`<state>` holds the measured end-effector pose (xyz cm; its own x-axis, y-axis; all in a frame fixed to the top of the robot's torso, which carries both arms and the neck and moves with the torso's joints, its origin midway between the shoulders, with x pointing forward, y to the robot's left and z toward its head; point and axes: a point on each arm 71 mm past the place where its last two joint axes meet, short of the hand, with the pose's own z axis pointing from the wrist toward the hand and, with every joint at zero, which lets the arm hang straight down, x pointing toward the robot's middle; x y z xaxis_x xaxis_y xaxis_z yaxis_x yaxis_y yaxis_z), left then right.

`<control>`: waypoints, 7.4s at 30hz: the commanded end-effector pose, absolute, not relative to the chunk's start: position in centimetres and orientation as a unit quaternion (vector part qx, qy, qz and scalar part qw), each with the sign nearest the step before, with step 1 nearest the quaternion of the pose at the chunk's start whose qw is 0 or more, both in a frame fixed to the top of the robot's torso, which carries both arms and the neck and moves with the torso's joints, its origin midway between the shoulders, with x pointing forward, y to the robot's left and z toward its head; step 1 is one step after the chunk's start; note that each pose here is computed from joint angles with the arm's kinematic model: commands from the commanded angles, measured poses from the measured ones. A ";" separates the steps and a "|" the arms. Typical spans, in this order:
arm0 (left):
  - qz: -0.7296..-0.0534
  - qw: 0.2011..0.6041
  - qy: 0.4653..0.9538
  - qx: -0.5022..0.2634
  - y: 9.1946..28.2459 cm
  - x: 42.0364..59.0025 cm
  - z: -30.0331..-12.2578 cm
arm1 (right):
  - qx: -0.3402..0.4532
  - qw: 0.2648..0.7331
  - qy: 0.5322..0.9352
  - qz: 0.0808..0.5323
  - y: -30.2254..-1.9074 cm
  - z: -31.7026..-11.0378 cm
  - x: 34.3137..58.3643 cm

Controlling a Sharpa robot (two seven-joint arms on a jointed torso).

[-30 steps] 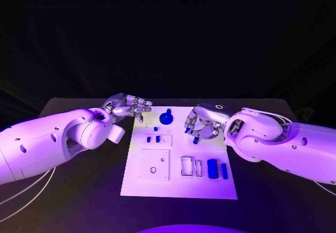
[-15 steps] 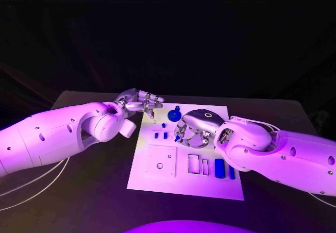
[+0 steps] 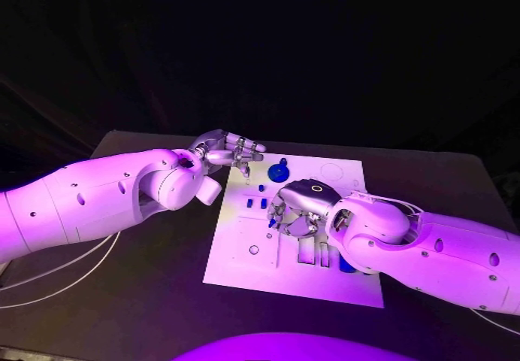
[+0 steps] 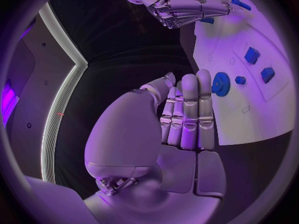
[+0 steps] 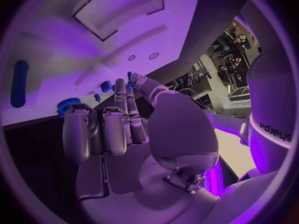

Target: Assemble the parts on the task board

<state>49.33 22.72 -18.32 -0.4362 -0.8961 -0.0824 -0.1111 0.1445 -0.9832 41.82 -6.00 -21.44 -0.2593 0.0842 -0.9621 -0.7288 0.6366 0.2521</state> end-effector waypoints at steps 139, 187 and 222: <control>-0.538 0.357 0.666 -0.375 22.6 49.1 -18.2 | -0.229 0.574 0.749 0.238 -15.1 -20.0 45.1; -0.538 0.352 0.667 -0.376 22.5 49.4 -18.4 | -0.179 0.578 0.722 0.334 -12.2 -17.0 42.0; -0.544 0.343 0.670 -0.371 21.5 49.3 -18.5 | -0.263 0.504 0.719 0.400 -2.0 -22.4 38.0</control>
<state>49.43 21.80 -18.58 -0.4724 -0.8787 -0.0684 -0.1243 0.1432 -0.9819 38.08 -2.01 -22.15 -0.3666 0.0669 -0.9280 -0.7684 0.5407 0.3425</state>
